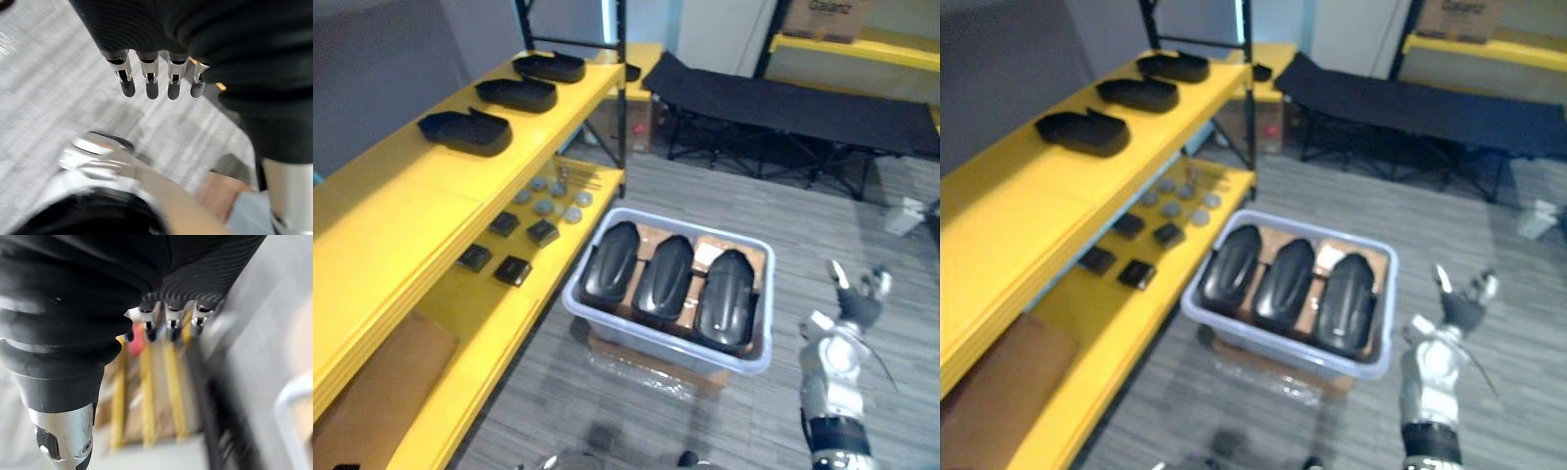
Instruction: Walk over and take plastic housings, then place them on the shelf
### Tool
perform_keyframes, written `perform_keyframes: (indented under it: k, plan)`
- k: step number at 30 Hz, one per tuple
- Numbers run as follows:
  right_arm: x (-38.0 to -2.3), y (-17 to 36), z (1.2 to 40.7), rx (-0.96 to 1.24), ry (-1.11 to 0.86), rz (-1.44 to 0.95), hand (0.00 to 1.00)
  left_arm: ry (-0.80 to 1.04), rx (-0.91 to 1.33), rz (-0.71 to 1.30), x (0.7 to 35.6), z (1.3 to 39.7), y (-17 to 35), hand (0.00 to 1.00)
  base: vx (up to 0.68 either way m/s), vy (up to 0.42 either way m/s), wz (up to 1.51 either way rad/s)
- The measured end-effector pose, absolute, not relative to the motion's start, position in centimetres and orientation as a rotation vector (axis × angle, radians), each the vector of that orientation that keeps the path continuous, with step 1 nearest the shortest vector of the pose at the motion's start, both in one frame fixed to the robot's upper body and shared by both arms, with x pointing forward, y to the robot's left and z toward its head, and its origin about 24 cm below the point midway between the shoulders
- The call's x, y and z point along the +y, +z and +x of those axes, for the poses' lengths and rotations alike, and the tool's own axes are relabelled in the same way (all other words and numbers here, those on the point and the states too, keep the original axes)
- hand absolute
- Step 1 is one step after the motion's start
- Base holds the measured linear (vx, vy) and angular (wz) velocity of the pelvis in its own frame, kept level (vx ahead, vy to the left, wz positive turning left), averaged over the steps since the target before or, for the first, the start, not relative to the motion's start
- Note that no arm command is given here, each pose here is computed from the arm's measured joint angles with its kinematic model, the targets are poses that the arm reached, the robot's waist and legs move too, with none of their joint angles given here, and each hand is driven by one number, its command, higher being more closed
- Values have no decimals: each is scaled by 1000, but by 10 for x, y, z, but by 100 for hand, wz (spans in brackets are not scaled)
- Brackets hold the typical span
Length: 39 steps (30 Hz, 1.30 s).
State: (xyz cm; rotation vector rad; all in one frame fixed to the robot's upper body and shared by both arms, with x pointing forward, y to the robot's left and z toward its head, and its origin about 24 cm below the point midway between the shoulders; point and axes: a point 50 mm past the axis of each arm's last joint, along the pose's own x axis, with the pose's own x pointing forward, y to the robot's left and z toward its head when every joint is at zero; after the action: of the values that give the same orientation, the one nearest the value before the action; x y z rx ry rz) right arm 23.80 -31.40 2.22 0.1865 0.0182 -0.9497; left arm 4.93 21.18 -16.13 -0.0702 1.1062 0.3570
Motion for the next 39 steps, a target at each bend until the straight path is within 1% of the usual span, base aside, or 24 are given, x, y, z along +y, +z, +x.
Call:
perform_keyframes:
  k: [3, 8, 10, 13, 17, 19, 22, 25, 28, 34, 39]
  plan:
    - [-324, 14, 240, 94, -1019, 198, 0, 304, 1045, -15, 216, 65, -155, 0, -62, 27, 35]
    - [-319, 6, 257, 199, -1026, 246, 0, 293, 958, 2, 224, 91, -146, 0, -39, 73, 22]
    - [-318, 10, 264, 195, -1034, 258, 0, 289, 946, 2, 223, 95, -145, 0, 10, 102, 19]
    - [-328, 22, 271, 167, -1058, 254, 0, 265, 947, 0, 218, 96, -145, 0, -3, 120, 18]
    - [-348, 49, 284, 131, -1102, 201, 0, 287, 927, -41, 218, 100, -144, 0, -73, 113, 7]
    - [-362, 63, 288, 117, -1131, 171, 0, 289, 897, -69, 217, 110, -142, 0, -132, 60, 3]
    - [-374, 67, 284, 142, -1182, 145, 0, 297, 880, -94, 216, 116, -140, 0, -96, 43, 7]
    - [-380, 62, 278, 196, -1257, 127, 0, 292, 862, -87, 217, 123, -138, 0, -66, -12, 11]
    - [-385, 67, 278, 213, -1289, 121, 0, 280, 850, -88, 214, 125, -137, 0, -36, -41, -8]
    - [-392, 71, 277, 244, -1281, 108, 0, 273, 827, -109, 211, 130, -135, 0, -2, -9, -15]
    - [-396, 82, 282, 227, -1249, 37, 0, 243, 789, -107, 207, 143, -131, 0, -16, 4, -2]
